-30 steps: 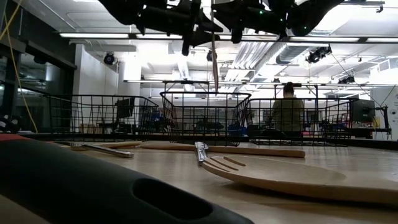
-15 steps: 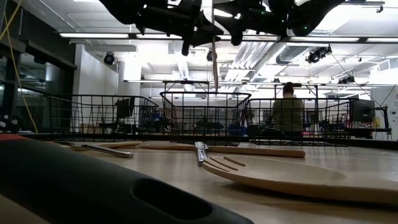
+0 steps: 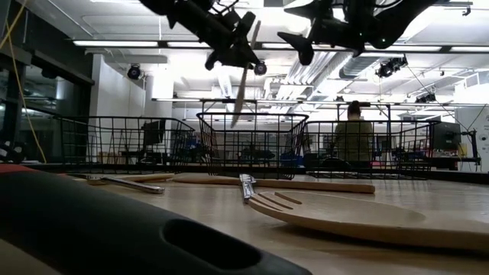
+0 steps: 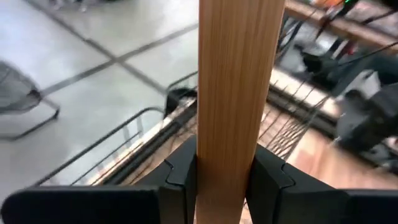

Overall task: Pick & Place Kitchen Items
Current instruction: Put the brown serving spoon into the middle wire basket

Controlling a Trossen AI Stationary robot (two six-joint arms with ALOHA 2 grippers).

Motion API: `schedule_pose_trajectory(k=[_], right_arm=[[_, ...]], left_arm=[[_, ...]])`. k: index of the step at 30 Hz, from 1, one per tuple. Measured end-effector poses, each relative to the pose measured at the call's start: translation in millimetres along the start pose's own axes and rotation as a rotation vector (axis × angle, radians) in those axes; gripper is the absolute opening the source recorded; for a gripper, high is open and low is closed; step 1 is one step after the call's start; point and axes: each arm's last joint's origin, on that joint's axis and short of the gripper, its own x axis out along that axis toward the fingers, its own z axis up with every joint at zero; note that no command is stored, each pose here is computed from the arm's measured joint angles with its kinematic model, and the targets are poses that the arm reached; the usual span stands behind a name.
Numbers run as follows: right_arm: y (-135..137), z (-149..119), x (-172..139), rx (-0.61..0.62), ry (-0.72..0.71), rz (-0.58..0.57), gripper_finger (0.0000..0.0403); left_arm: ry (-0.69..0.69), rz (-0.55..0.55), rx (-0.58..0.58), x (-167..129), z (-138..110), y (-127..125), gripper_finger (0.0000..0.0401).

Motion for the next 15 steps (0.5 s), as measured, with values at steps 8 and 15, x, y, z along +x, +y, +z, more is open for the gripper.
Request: schedule_pose_trajectory(k=[8,15], right_arm=[[-3.5,2.6,-5.7,0.003,-0.002,-0.013,0.0282],[-5.7,0.5,-6.0,0.048,0.013,-0.028,0.0282]], left_arm=[[0.141,0.100,-0.052,17.1,5.9,17.3,0.0090],[0.221,0.126,-0.153,43.9,-10.2,18.8,0.0090]])
